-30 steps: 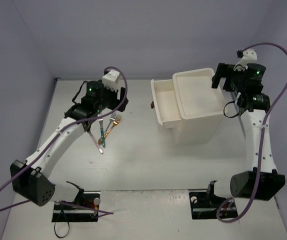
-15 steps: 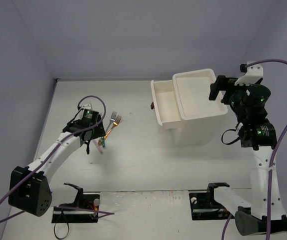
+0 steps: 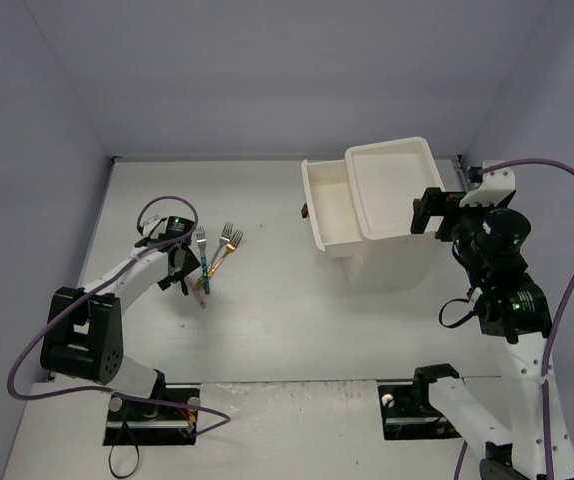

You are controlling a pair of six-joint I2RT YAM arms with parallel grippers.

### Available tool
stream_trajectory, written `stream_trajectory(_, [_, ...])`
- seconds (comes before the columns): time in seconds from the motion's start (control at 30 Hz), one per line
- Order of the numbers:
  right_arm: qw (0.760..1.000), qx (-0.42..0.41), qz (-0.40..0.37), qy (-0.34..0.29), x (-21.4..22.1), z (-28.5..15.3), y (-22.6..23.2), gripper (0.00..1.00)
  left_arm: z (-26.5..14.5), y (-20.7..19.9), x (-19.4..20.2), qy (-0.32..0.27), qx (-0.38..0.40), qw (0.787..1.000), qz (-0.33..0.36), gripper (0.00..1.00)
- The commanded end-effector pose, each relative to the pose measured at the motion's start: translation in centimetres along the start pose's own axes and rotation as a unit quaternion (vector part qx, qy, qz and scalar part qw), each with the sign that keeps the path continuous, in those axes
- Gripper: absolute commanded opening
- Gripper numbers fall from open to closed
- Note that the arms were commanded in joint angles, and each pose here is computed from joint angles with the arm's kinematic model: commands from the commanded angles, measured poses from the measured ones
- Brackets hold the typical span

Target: Sort the eating utensils into containers

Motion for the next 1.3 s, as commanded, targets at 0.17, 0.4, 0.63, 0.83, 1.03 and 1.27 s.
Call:
stream_trajectory(0.17, [0.999, -0.008, -0.007, -0.032, -0.6, -0.6, 0.5, 1.00, 2.3, -1.7, -0.7, 0.011, 0.005, 0.999, -0.036, 0.49])
stream_trajectory(0.4, [0.999, -0.008, -0.021, -0.032, -0.4, -1.0, 0.3, 1.00, 2.7, -1.5, 0.2, 0.036, -0.005, 0.999, -0.037, 0.10])
stream_trajectory(0.63, [0.999, -0.002, -0.025, -0.032, -0.3, -0.9, 0.1, 1.00, -3.4, -2.1, -4.6, -0.044, 0.070, 0.996, -0.045, 0.00])
stream_trajectory(0.83, [0.999, 0.002, -0.028, -0.027, -0.1, -0.6, 0.0, 1.00, -12.3, -6.4, -10.4, -0.124, 0.216, 0.967, -0.053, 0.00])
stream_trajectory(1.03, [0.999, 0.004, -0.032, -0.018, 0.3, -0.1, 0.0, 1.00, -22.8, -18.0, -13.3, -0.167, 0.424, 0.890, -0.016, 0.00])
stream_trajectory(1.27, [0.999, 0.004, -0.029, -0.017, 0.5, -0.1, 0.0, 1.00, -30.2, -28.8, -13.7, -0.173, 0.550, 0.817, 0.002, 0.00])
Point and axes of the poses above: each gripper's point midway between its finger pads, its own z axis out along the fingers, its own y axis along the line the jaws close on, x = y × z, the point moved 2 cm from there along -z, back along the fingers, and after that the axes turned 12 degrees about z, right-handed, at the moved point
